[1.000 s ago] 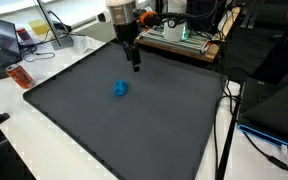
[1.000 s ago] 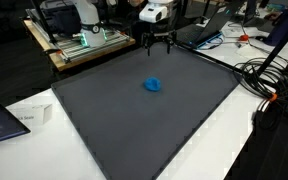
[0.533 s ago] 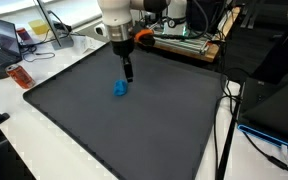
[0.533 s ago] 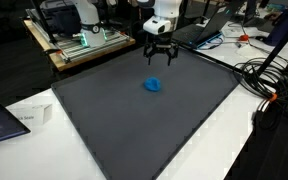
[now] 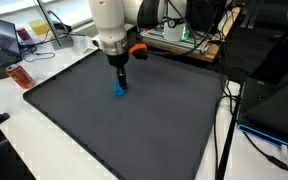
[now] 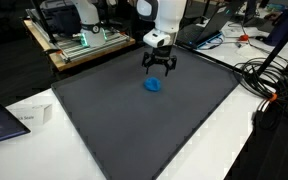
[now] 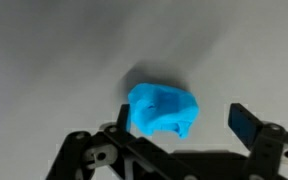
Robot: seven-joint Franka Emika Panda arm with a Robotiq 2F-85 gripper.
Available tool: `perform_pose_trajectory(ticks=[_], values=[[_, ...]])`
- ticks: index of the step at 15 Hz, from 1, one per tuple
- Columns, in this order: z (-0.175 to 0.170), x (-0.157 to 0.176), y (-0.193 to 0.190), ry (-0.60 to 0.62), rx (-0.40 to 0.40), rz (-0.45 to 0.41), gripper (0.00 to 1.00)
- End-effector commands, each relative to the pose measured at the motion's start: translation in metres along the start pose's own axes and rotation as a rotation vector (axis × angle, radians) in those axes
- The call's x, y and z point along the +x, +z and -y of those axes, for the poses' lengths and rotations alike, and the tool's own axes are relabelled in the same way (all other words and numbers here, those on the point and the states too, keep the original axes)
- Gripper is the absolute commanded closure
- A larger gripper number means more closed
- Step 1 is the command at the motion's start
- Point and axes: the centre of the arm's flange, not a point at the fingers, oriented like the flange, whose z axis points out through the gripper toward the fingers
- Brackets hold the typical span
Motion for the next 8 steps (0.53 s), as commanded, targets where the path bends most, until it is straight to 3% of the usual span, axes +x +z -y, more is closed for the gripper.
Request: perform_pose_trajectory(ticks=[1,8], values=[[0.01,0.011,0.015,0.033,-0.041,-0.02,0.0],[0.01,0.02,0.039,0.064,-0.071,-0.019,0.0]])
